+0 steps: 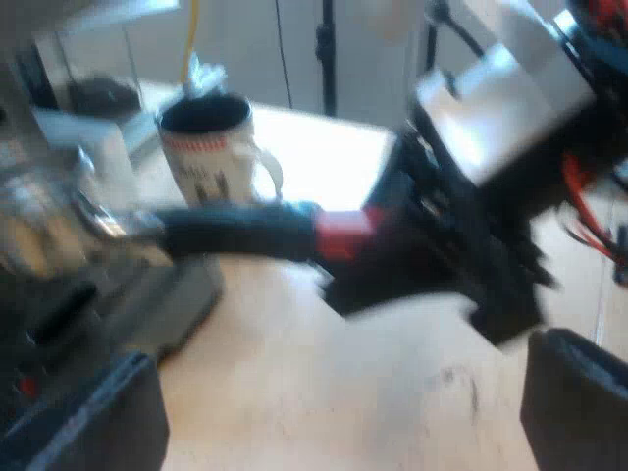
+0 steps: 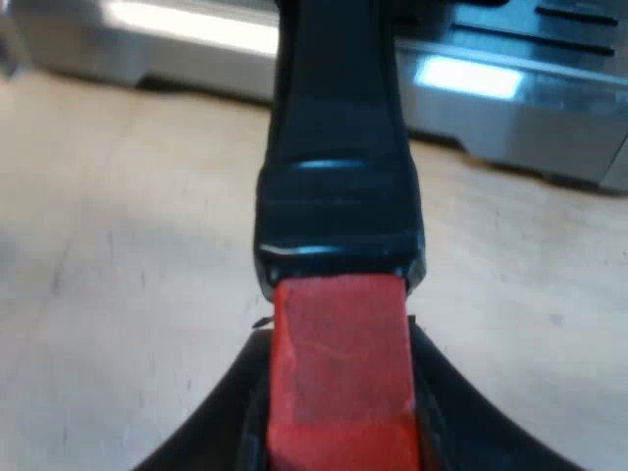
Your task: Grind coffee beans and then tamp
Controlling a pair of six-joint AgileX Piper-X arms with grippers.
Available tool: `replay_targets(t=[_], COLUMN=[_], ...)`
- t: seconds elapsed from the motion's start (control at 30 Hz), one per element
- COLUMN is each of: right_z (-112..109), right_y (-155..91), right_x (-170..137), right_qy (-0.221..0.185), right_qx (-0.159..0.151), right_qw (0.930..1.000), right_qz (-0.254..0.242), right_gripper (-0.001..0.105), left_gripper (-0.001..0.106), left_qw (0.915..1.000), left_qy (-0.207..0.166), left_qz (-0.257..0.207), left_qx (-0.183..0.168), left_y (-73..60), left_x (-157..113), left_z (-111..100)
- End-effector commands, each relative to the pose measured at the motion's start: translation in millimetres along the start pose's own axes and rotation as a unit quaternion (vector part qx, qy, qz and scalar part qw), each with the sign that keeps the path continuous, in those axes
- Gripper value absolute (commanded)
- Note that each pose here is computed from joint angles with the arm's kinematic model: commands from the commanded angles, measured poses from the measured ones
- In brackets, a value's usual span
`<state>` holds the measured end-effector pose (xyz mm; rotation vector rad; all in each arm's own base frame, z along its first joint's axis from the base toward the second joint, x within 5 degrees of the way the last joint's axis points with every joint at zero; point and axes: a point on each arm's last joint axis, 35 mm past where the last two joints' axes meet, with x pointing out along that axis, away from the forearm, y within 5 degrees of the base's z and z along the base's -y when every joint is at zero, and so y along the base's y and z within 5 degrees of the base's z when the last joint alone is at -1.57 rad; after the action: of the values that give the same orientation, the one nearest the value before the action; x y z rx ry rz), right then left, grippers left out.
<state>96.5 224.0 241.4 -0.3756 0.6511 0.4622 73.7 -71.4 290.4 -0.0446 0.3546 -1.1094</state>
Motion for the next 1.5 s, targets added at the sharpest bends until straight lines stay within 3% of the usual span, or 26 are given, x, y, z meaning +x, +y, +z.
replay_targets(t=[0.03,0.17,0.33,0.43,0.57,0.87,1.03,1.3,1.4,1.5], right_z=[8,2,-6,-11,-18,-47,-60,-68,-74,-78], right_y=[-2,-4,-12,-14,-12,0,2,3,7,7], right_x=[-16,-32,-45,-46,-40,-8,18,40,47,48], right_qy=[-0.031,-0.039,-0.051,-0.054,-0.048,-0.019,0.007,0.043,0.064,0.077], right_qx=[-0.015,-0.045,-0.099,-0.148,-0.171,-0.169,-0.144,-0.139,-0.143,-0.13], right_qw=[0.9993,0.9967,0.9886,0.9811,0.9768,0.9786,0.9836,0.9837,0.9794,0.9803], right_qz=[0.012,0.055,0.101,0.112,0.119,0.115,0.109,0.106,0.127,0.128], right_gripper=[0.0,0.0,0.0,0.0,0.0,0.0,0.0,0.0,0.0,0.0], left_gripper=[0.076,0.08,0.08,0.08,0.08,0.08,0.08,0.08,0.08,0.08], left_qw=[0.9994,0.9989,0.9995,0.9996,0.9992,0.9929,0.9864,0.9807,0.9784,0.9731], left_qy=[-0.027,-0.039,-0.021,-0.016,-0.006,0.098,0.148,0.185,0.193,0.208], left_qz=[0.014,0.022,0.023,0.023,0.036,0.038,0.021,0.034,0.053,0.085], left_qx=[0.016,0.01,-0.002,-0.005,-0.015,-0.055,-0.068,-0.054,-0.051,-0.052], left_y=[-3.9,-6.3,-6.5,-6.4,-2.6,22.5,28.0,27.8,29.2,34.4], left_x=[-6,-11,-11,-11,-6,38,62,83,86,91], left_z=[15,24,20,19,19,5,-5,-15,-17,-22])
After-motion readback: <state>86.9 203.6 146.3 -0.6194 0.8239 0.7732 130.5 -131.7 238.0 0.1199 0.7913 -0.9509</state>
